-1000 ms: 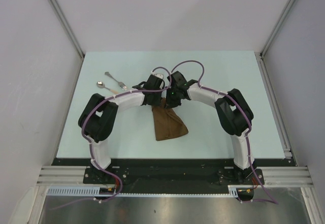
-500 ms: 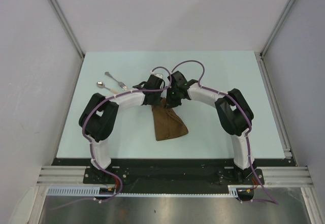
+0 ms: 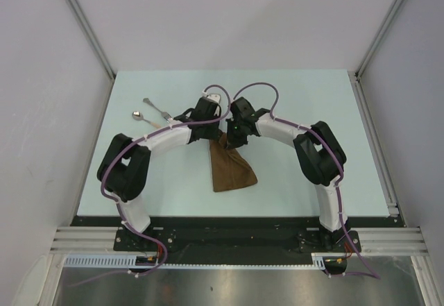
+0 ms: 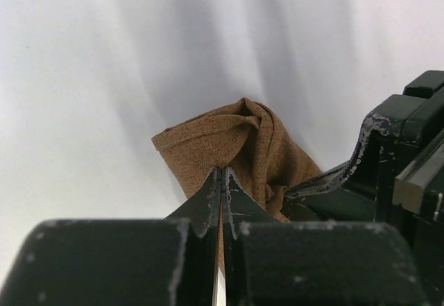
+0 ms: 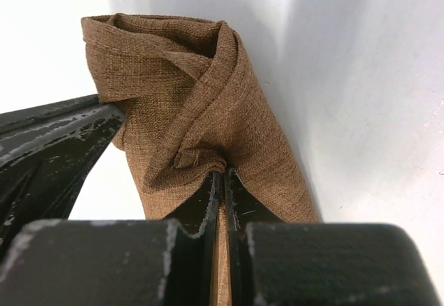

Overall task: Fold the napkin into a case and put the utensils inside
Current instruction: Stuff the top corner of the smaller-rectangle-folded napkin into the folded napkin.

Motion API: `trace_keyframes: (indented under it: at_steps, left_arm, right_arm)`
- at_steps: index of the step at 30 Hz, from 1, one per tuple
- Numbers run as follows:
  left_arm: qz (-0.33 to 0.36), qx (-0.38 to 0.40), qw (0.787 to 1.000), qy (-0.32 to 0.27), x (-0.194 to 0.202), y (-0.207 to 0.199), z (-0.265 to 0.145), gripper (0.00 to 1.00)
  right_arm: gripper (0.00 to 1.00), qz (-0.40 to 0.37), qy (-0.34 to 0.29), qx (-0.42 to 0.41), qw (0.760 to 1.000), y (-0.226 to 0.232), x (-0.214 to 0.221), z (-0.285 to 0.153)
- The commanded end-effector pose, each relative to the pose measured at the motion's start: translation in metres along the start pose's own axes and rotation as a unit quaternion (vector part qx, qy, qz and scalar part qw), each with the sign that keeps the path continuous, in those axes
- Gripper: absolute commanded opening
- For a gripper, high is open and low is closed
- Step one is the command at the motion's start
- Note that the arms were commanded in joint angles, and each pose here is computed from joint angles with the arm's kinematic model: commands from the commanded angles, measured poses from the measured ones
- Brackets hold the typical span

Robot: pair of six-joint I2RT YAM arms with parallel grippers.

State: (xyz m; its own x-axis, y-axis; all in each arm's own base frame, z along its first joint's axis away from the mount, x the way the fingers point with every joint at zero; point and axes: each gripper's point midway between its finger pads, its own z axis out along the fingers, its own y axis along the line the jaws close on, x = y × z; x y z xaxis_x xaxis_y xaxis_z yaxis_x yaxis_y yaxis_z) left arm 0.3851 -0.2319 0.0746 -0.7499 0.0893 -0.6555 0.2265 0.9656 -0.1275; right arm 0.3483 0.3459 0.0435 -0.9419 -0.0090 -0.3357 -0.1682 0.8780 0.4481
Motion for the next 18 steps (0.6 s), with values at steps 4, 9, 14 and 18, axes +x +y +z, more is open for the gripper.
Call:
trace_keyframes:
  at_steps: [4, 9, 14, 18]
  left_arm:
    - [-0.01, 0.041, 0.999, -0.028, -0.014, -0.01, -0.013, 0.0]
    - [-0.019, 0.047, 0.998, -0.032, -0.013, -0.011, -0.014, 0.0]
    - [-0.026, 0.045, 0.998, -0.045, -0.02, -0.007, -0.018, 0.0]
    - [-0.03, 0.051, 0.997, -0.047, -0.02, -0.008, -0.019, 0.0]
  right_arm:
    - [0.0, -0.02, -0.003, -0.002, 1.0, 0.02, -0.011, -0.011]
    - [0.0, -0.032, 0.004, 0.017, 0.999, 0.026, -0.01, -0.004]
    - [0.0, -0.036, 0.018, 0.022, 0.999, 0.023, 0.002, 0.008]
    - [0.0, -0.024, 0.013, 0.012, 1.0, 0.027, 0.0, 0.013]
